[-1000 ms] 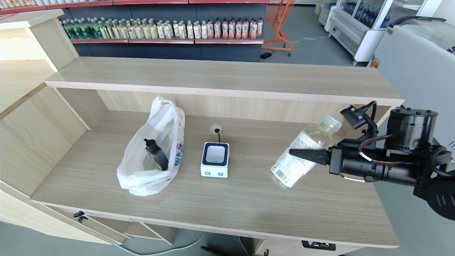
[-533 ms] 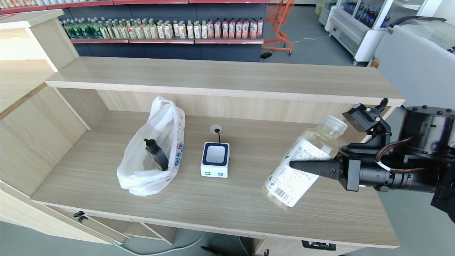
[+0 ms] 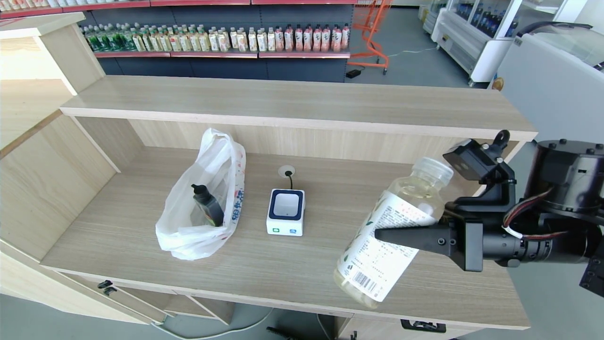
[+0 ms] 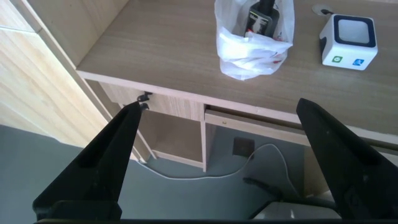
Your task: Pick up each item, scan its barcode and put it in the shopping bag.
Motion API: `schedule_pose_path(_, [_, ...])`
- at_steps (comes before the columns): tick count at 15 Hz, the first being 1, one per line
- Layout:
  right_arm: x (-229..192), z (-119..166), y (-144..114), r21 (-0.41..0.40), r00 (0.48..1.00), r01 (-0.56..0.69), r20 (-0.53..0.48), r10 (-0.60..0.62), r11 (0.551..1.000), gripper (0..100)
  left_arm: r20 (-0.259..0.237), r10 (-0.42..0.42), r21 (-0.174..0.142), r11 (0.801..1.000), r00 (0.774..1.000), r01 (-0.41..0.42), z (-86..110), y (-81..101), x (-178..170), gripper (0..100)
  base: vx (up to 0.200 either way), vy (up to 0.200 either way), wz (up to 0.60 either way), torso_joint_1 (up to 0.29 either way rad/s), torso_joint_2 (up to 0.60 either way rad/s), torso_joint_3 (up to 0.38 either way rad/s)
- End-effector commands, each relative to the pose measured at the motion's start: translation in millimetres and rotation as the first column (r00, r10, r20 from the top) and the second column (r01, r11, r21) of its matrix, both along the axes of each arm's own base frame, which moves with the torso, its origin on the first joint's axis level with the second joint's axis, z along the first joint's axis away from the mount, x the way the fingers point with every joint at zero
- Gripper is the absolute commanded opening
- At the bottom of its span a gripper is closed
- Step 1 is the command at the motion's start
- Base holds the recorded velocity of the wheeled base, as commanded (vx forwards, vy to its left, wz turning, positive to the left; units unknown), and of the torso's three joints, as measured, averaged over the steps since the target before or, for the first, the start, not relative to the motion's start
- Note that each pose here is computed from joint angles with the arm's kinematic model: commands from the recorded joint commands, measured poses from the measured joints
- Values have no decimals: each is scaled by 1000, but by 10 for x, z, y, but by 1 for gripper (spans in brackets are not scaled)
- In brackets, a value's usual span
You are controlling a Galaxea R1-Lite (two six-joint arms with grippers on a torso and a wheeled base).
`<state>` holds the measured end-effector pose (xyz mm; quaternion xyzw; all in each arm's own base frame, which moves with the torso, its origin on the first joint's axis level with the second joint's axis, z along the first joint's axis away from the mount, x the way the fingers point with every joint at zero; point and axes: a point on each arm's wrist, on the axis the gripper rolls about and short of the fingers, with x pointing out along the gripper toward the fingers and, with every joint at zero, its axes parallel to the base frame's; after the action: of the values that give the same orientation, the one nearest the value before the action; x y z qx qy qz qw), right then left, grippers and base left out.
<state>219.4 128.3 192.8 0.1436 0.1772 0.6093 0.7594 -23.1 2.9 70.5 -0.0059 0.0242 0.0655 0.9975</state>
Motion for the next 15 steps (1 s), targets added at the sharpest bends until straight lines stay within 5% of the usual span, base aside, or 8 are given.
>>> schedule_pose_path(1, [-8, 8, 16, 2, 1000, -8, 3, 8, 1000, 0, 1, 0, 0, 1000, 1000, 0, 0, 0, 0, 100, 0, 0, 0, 0, 0, 0])
schedule_pose_path(15, [-108, 52, 89, 7, 999, -46, -5, 46, 999, 0, 1, 0, 0, 1000, 1000, 0, 0, 0, 0, 100, 0, 0, 0, 0, 0, 0])
